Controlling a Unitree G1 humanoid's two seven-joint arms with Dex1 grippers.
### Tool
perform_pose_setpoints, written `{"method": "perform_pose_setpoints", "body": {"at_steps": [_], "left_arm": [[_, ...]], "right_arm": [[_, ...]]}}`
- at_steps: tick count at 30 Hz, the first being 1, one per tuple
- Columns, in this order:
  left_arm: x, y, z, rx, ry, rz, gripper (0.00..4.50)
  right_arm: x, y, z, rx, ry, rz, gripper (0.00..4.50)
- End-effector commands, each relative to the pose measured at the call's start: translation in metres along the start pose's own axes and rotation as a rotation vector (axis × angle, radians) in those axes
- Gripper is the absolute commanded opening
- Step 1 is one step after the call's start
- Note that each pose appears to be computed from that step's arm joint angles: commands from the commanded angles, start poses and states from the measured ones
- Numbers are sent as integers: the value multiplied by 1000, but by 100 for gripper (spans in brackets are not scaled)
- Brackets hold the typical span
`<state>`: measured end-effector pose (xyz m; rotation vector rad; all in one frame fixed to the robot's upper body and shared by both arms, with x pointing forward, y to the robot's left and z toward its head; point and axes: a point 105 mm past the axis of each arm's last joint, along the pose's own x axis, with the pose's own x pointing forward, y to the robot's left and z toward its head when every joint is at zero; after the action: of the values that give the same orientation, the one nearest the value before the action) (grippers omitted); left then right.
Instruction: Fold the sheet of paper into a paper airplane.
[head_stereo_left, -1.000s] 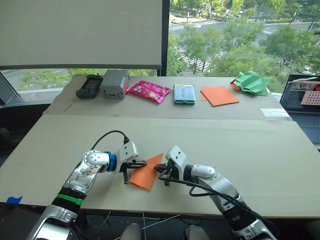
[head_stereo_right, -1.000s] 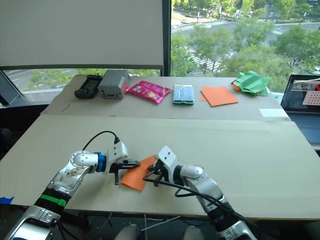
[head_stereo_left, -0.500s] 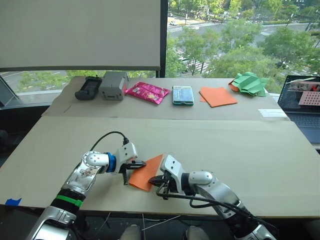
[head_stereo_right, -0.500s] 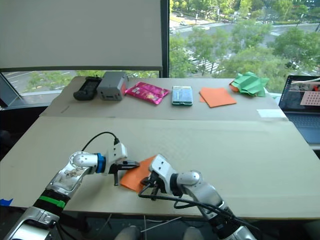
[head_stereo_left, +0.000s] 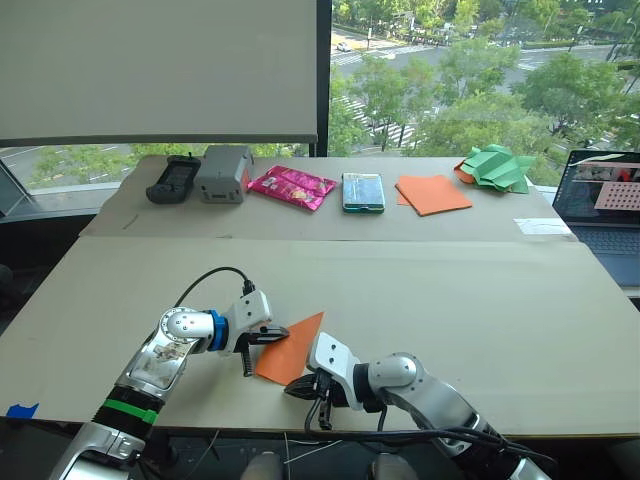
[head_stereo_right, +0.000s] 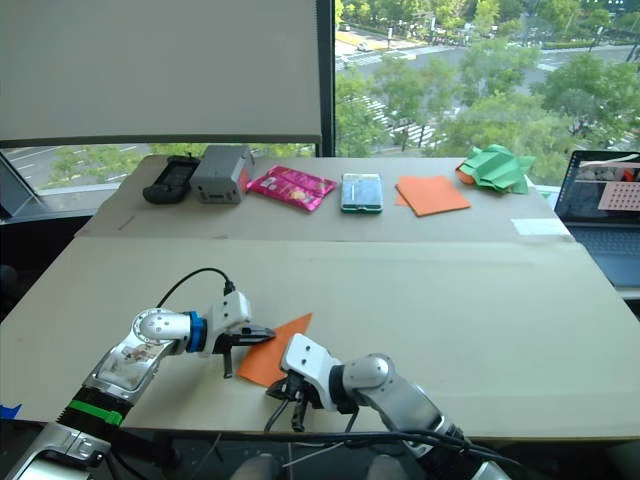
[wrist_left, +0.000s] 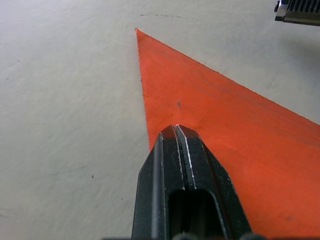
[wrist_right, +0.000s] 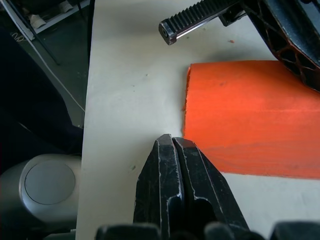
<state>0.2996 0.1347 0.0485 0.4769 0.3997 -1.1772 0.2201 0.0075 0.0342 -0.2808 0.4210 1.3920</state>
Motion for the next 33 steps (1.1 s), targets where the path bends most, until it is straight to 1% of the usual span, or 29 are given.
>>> {"method": "perform_pose_setpoints", "body": {"at_steps": [1, 4, 10, 12, 13, 15, 16, 18, 21, 23, 24, 26, 27, 29, 31, 33], "left_arm": [[0, -3, -22, -63, 87, -1, 3], [-13, 11, -2, 3, 37, 33, 3], [-47, 25, 33, 136, -22, 31, 3], [-54, 31, 35, 201, 2, 39, 55], [-56, 34, 35, 260, 29, 17, 78], [-57, 38, 34, 346, 58, -15, 148], [-55, 42, 35, 438, 75, -28, 181], [-47, 48, 41, 596, 67, -41, 254], [-34, 44, 54, 768, 15, -113, 351], [-23, 39, 64, 879, -41, -158, 351], [-13, 34, 74, 968, -87, -185, 351], [-1, 27, 86, 1093, -148, -214, 351], [2, 25, 88, 1128, -164, -219, 351], [7, 23, 90, 1182, -181, -241, 351], [11, 17, 84, 1222, -173, -295, 351], [13, 15, 81, 1240, -171, -319, 351]], "right_arm": [[-5, 8, -45, 109, 157, 15, 0], [-30, -2, -12, 63, 30, -34, 0], [-67, -7, 16, 33, -54, -85, 0], [-73, -9, 16, 21, -40, -106, 0], [-75, -15, 14, 17, -22, -138, 0], [-79, -23, 10, 18, -3, -183, 0], [-80, -28, 9, 25, 1, -212, 0], [-81, -36, 6, 35, 11, -256, 0], [-84, -43, 4, 45, 16, -294, 0], [-86, -45, 2, 52, 19, -314, 0], [-87, -45, 0, 58, 22, -324, 0], [-88, -45, -2, 66, 26, -338, 0], [-88, -45, -2, 68, 27, -343, 0], [-89, -45, -4, 69, 31, -350, 0], [-89, -45, -4, 72, 32, -366, 0], [-89, -45, -3, 75, 26, -377, 0]]}}
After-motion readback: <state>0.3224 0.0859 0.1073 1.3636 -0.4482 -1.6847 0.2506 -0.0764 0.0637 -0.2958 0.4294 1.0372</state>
